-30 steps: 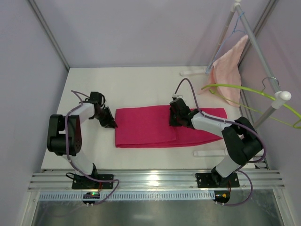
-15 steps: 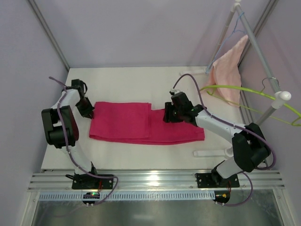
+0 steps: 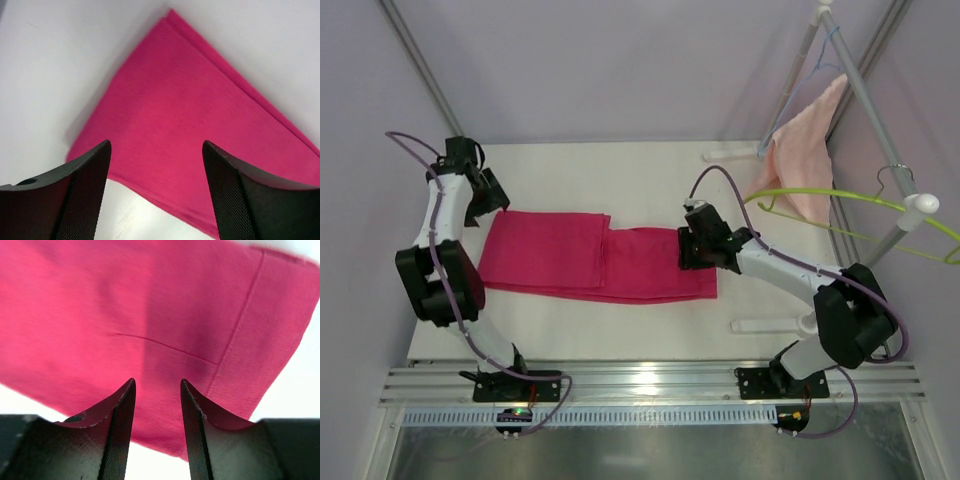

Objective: Place the trousers on the hanger
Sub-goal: Fold the trousers

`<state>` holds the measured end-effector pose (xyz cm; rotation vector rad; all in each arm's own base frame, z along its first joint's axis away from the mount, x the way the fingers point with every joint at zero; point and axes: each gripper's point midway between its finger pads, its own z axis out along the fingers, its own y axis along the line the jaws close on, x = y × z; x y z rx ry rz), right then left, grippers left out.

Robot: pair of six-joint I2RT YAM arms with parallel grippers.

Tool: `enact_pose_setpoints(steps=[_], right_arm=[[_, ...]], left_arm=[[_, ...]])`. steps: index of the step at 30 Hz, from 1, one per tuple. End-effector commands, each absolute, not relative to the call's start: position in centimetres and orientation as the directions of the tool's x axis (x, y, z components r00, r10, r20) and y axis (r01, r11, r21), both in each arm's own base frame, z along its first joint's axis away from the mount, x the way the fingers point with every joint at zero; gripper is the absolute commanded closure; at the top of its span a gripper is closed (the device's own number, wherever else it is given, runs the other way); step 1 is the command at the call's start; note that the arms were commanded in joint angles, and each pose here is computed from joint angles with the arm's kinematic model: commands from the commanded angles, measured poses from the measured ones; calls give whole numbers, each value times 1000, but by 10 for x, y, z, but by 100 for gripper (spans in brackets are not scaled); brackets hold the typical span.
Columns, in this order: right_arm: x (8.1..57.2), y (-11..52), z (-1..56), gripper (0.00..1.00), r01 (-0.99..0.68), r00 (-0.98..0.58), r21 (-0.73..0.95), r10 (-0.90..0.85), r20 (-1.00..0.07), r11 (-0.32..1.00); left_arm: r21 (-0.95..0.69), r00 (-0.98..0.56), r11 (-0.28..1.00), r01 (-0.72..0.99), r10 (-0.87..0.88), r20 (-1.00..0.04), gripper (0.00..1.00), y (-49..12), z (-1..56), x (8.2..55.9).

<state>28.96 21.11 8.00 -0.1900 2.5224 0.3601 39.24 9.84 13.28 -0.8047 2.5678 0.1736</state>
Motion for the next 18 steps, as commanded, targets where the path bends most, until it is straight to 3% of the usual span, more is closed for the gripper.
enact_pose_setpoints(steps=[1, 3, 6, 13, 18], right_arm=[[279, 186, 36, 56, -146, -852, 106, -70, -519, 984], [275, 181, 20, 57, -115, -866, 91, -55, -496, 989], [274, 176, 16, 57, -96, -880, 62, -56, -472, 993], [329, 206, 116, 57, -93, -765, 148, 25, -644, 985], [368, 207, 99, 57, 2, -752, 88, 60, -656, 996]], left_arm=[[-286, -694, 872, -398, -490, -528, 26, 26, 190, 393], [-361, -730, 882, -303, -458, -507, 23, -15, 181, 384], [-370, -773, 873, -317, -464, -433, 23, -29, 147, 373], [-351, -807, 848, -397, -505, -305, 22, -23, 96, 377], [-316, -800, 829, -462, -543, -254, 22, -16, 67, 386]])
